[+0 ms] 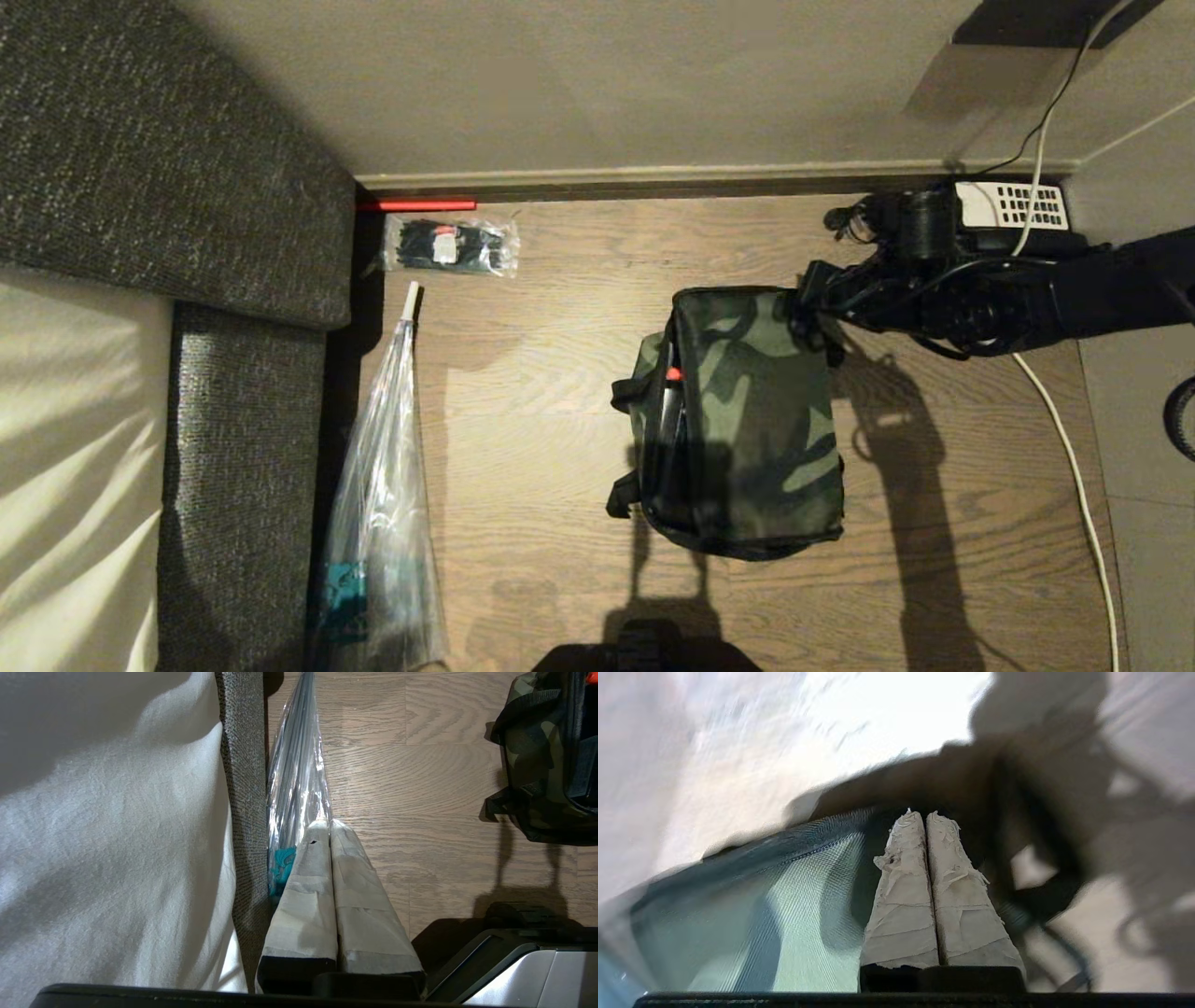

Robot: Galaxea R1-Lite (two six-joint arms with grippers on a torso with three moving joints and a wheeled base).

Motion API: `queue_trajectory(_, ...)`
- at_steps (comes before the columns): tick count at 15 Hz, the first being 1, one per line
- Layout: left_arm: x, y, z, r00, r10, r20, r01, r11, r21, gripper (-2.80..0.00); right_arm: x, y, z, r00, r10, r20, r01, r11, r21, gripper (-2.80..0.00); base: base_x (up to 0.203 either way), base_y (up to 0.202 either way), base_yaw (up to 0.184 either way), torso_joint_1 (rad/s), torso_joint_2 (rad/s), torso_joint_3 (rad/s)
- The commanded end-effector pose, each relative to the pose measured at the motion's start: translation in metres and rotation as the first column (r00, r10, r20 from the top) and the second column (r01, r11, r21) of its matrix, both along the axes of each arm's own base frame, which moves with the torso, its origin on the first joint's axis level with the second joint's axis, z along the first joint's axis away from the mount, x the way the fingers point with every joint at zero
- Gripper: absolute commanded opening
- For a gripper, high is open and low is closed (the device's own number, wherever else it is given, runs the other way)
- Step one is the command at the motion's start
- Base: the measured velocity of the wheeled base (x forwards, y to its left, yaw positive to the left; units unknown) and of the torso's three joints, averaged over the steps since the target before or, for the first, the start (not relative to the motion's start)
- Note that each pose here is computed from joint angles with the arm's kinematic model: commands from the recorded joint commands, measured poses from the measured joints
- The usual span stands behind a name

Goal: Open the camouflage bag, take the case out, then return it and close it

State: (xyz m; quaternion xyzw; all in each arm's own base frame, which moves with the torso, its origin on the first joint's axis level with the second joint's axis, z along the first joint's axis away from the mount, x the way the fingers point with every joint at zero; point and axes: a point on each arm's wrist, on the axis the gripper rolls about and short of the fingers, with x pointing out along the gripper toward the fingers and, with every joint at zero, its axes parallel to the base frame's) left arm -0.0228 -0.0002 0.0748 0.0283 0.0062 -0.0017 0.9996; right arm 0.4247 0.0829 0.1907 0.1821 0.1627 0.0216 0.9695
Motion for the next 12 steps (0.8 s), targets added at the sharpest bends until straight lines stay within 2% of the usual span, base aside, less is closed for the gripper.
queue_trajectory(1,0.0,0.0,0.0,1.0,0.0,-0.001,0.0,1.0,0.0,-2.8,0.0,-0.016,0.009,0.997,-0.028,0.066,0.031,0.999,-0.034,-2.8,0.0,0.0,0.0,0.0,0.0,0.0)
queue_trajectory(3,0.0,0.0,0.0,1.0,0.0,0.003,0.0,1.0,0.0,-2.8,0.003,-0.032,0.013,0.989,-0.062,0.132,0.067,0.997,-0.034,-2.8,0.0,0.0,0.0,0.0,0.0,0.0)
queue_trajectory(4,0.0,0.0,0.0,1.0,0.0,0.003,0.0,1.0,0.0,-2.8,0.001,-0.041,0.014,0.988,-0.072,0.135,0.079,0.996,-0.048,-2.8,0.0,0.0,0.0,0.0,0.0,0.0)
queue_trajectory(6,0.0,0.0,0.0,1.0,0.0,0.003,0.0,1.0,0.0,-2.8,-0.016,-0.052,0.007,0.994,-0.073,0.077,0.081,0.992,-0.1,-2.8,0.0,0.0,0.0,0.0,0.0,0.0)
queue_trajectory(8,0.0,0.0,0.0,1.0,0.0,0.003,0.0,1.0,0.0,-2.8,-0.037,-0.054,-0.007,0.998,-0.058,-0.035,0.053,0.989,-0.139,-2.8,0.0,0.0,0.0,0.0,0.0,0.0)
queue_trajectory(9,0.0,0.0,0.0,1.0,0.0,0.003,0.0,1.0,0.0,-2.8,-0.05,-0.052,-0.016,0.991,-0.045,-0.122,0.025,0.987,-0.16,-2.8,0.0,0.0,0.0,0.0,0.0,0.0)
queue_trajectory(11,0.0,0.0,0.0,1.0,0.0,0.003,0.0,1.0,0.0,-2.8,-0.071,-0.035,-0.031,0.957,0.009,-0.288,-0.06,0.984,-0.169,-2.8,0.0,0.0,0.0,0.0,0.0,0.0)
queue_trajectory(12,0.0,0.0,0.0,1.0,0.0,0.003,0.0,1.0,0.0,-2.8,-0.081,-0.03,-0.038,0.938,0.026,-0.345,-0.09,0.981,-0.172,-2.8,0.0,0.0,0.0,0.0,0.0,0.0)
